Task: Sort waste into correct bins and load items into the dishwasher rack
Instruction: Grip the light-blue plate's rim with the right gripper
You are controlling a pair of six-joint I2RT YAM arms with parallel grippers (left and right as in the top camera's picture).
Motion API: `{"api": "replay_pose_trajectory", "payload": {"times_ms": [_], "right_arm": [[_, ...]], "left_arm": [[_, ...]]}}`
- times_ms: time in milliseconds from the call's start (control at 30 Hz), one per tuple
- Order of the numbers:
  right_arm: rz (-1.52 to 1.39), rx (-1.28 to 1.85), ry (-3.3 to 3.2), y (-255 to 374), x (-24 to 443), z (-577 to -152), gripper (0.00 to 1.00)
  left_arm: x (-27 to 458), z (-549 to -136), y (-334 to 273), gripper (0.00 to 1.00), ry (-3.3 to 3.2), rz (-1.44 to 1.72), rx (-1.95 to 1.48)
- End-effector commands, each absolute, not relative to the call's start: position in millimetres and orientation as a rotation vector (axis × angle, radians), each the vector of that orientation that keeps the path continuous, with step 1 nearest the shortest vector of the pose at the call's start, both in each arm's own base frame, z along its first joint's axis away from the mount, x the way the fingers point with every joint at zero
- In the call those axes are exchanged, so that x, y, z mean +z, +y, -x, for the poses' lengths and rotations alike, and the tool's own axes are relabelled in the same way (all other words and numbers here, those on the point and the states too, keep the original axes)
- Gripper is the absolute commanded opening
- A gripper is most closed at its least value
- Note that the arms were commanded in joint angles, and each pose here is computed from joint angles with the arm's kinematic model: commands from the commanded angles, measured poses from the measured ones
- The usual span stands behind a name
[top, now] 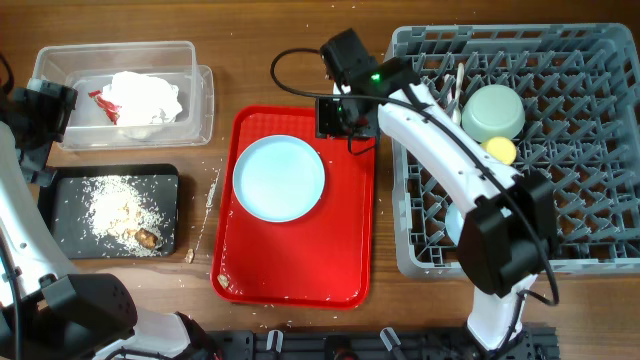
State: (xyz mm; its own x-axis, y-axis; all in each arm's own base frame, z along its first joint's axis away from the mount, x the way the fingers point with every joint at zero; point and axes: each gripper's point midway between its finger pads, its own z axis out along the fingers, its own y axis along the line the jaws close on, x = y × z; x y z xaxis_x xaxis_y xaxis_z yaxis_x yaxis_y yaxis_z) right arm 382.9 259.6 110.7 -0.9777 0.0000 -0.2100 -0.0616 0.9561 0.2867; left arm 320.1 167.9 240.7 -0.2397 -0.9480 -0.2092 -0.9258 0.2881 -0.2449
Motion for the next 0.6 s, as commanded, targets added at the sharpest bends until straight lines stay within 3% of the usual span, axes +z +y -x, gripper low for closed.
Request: {"api": "replay_pose_trajectory", "payload": {"times_ms": [0, 200, 433, 533, 567], "right_arm": [[-0.017, 0.391, 2.998, 261, 62, -376, 0.47], [0.048, 0.382, 3.116, 281, 15, -354, 0.45], [0.075, 0.290, 3.125, 285, -2, -348, 0.44], [0.067, 0.279, 3.122, 283, -2, -349, 0.30], [0.054, 0.257, 3.118, 281, -2, -350, 0.20]], "left_arm": [[244, -319, 171, 1.00, 2.240, 1.696, -0.081], [244, -319, 171, 1.00, 2.240, 1.696, -0.081], [244, -319, 171, 1.00, 2.240, 1.696, -0.081], [244, -319, 171, 1.00, 2.240, 1.696, -0.081], [244, -319, 171, 1.00, 2.240, 1.696, -0.081]]}}
